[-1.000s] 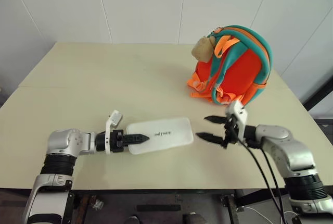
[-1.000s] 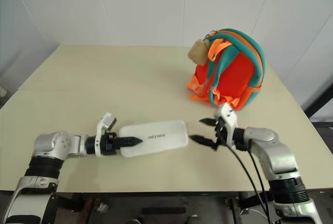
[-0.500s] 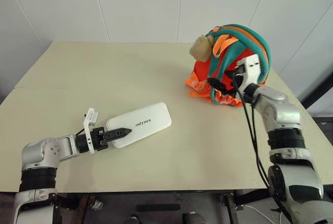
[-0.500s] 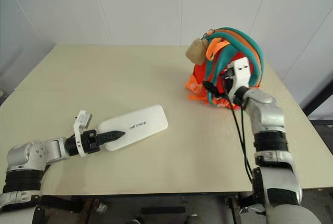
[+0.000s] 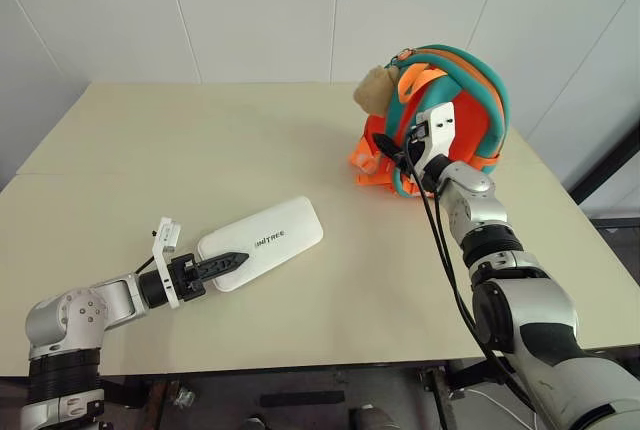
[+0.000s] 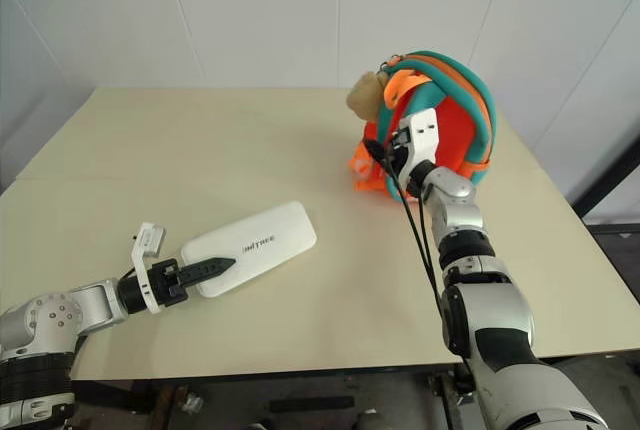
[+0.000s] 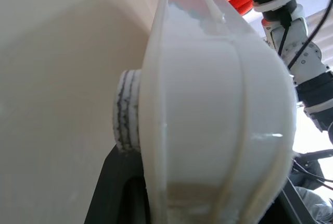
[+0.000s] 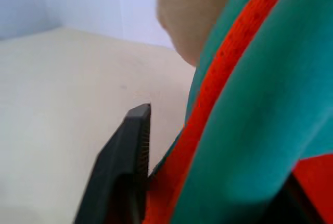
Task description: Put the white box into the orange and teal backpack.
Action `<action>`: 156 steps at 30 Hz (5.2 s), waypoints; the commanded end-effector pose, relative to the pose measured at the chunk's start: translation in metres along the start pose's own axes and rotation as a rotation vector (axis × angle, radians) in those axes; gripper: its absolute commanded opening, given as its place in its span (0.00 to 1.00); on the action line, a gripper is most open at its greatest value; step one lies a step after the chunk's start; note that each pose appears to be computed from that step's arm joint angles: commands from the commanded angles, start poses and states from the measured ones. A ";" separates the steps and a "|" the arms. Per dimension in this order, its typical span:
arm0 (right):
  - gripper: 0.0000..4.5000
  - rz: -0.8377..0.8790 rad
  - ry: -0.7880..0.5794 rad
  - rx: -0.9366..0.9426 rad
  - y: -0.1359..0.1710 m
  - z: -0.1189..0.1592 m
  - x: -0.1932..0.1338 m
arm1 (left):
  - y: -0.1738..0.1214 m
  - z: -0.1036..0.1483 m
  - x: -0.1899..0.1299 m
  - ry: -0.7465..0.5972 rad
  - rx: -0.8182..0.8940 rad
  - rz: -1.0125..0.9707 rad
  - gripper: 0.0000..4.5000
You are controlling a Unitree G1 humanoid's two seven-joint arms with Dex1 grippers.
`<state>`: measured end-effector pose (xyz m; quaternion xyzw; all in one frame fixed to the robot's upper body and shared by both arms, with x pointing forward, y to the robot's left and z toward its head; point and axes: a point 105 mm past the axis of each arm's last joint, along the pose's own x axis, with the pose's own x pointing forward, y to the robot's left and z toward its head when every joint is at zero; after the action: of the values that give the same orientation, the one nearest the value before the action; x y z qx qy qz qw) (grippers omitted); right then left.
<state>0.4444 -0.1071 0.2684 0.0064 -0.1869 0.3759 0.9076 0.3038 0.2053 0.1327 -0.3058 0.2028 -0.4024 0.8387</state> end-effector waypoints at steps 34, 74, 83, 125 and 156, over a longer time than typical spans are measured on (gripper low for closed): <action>0.00 0.850 0.367 0.498 0.140 0.019 -0.105 | -0.120 0.046 -0.071 -0.021 0.509 -0.259 0.28; 0.00 0.819 0.315 0.450 0.150 0.017 -0.101 | -0.142 0.048 0.120 0.322 1.015 -0.425 0.54; 0.00 0.785 0.317 0.444 0.146 0.015 -0.101 | -0.132 0.086 0.070 0.277 1.086 -0.398 0.80; 0.00 0.731 0.331 0.424 0.141 0.006 -0.101 | -0.124 0.132 -0.012 0.056 1.118 -0.216 0.14; 0.74 0.467 0.242 0.308 0.131 0.032 -0.145 | -0.055 0.022 0.002 0.198 0.840 -0.193 0.59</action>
<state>0.2596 -0.1098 0.2214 0.0806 0.0091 0.6026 0.7939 0.3003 0.1839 0.1743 0.0900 0.0832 -0.5490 0.8268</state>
